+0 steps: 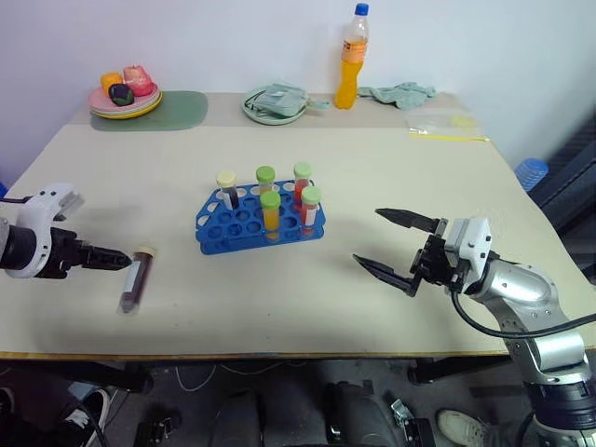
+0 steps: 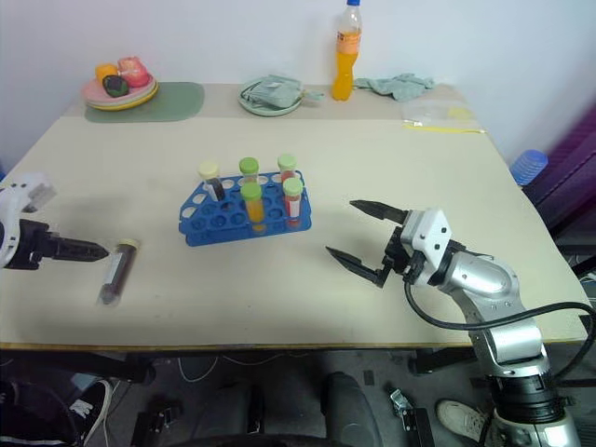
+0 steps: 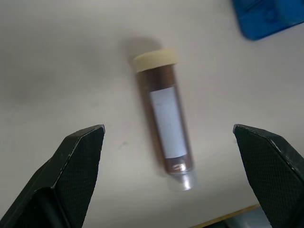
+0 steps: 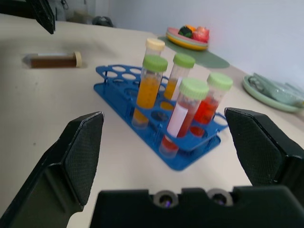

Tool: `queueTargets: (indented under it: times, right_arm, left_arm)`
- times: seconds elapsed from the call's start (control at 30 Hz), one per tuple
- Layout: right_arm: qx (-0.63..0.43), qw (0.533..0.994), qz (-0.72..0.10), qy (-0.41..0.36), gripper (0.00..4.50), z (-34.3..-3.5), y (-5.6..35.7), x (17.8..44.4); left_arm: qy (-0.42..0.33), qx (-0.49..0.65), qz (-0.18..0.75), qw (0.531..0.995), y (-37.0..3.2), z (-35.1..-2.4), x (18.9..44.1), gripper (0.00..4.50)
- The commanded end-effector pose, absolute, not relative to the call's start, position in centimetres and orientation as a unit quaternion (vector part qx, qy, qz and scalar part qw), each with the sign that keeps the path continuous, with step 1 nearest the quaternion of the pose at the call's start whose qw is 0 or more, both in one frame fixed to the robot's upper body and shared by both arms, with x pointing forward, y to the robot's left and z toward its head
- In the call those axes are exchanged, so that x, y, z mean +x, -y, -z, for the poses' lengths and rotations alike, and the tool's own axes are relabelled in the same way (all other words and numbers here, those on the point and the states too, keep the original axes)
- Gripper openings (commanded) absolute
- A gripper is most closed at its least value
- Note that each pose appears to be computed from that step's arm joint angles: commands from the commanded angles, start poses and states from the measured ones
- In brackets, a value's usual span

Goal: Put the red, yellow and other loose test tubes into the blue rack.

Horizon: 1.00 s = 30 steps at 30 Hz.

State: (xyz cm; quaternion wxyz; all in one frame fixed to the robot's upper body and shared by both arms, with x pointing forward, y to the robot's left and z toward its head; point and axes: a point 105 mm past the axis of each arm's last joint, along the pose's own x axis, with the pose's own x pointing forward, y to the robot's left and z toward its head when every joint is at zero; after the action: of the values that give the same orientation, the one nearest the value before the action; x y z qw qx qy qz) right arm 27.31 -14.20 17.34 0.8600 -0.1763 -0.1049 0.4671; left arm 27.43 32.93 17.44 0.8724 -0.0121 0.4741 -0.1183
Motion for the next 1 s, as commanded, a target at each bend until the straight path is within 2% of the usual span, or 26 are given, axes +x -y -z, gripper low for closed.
queueTargets:
  times: [0.03, 0.2, 0.4, 0.83, 0.93, 1.0]
  right_arm:
    - [-0.182, 0.859, -0.462, 0.124, 4.50, -17.7, 14.2, 27.0]
    - [-0.182, 0.861, -0.459, 0.126, 4.50, -17.6, 14.0, 26.9]
    - [-0.185, 0.864, -0.451, 0.128, 4.50, -18.0, 13.9, 27.0]
    - [-0.189, 0.869, -0.439, 0.129, 4.50, -18.9, 13.8, 27.5]
    - [-0.190, 0.868, -0.438, 0.132, 4.50, -19.2, 13.6, 27.6]
    - [-0.192, 0.868, -0.438, 0.132, 4.50, -19.2, 13.6, 27.6]
  left_arm:
    - [-0.461, -0.011, 0.106, 0.881, -33.5, -17.9, 28.4, 4.47]
    - [-0.468, -0.014, 0.119, 0.875, -32.9, -16.7, 29.4, 4.47]
    - [-0.496, -0.025, 0.145, 0.856, -31.7, -15.6, 29.1, 4.47]
    - [-0.503, -0.051, 0.114, 0.855, -32.5, -14.3, 29.7, 4.47]
    - [-0.502, -0.062, 0.114, 0.855, -32.1, -14.2, 30.1, 3.62]
    - [-0.502, -0.061, 0.112, 0.855, -32.1, -14.1, 30.1, 2.68]
